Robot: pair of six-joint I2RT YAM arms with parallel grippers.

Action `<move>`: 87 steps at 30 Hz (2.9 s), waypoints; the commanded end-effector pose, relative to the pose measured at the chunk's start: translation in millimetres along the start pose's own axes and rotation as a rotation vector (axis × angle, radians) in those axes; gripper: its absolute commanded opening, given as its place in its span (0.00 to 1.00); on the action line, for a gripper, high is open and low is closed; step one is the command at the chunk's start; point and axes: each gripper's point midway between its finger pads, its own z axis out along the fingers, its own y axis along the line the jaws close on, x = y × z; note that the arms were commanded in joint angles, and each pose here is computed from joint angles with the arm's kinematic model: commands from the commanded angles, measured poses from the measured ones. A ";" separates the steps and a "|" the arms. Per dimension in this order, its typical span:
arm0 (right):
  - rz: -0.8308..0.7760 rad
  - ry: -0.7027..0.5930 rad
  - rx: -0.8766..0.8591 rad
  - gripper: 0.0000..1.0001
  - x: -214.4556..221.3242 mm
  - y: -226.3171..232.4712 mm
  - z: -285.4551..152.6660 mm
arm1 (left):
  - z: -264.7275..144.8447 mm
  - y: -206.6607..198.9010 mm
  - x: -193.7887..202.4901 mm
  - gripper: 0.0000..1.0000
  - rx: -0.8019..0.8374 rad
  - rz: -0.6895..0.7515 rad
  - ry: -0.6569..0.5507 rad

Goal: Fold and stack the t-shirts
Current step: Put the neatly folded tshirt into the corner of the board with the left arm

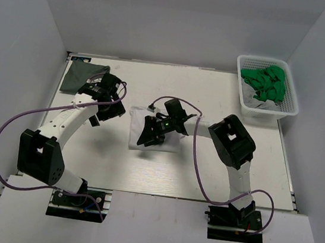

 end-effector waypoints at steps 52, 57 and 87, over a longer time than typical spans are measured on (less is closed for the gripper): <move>-0.126 -0.526 0.170 0.90 -37.0 96.3 -224.5 | 153.7 -103.9 107.8 0.00 0.120 0.400 0.149; -0.120 -0.533 0.180 0.90 -34.7 93.6 -228.1 | 135.4 -107.5 54.6 0.00 0.003 0.482 0.011; -0.088 -0.513 0.174 0.90 -51.8 80.4 -234.3 | 25.3 -75.2 -209.1 0.00 -0.133 0.691 -0.666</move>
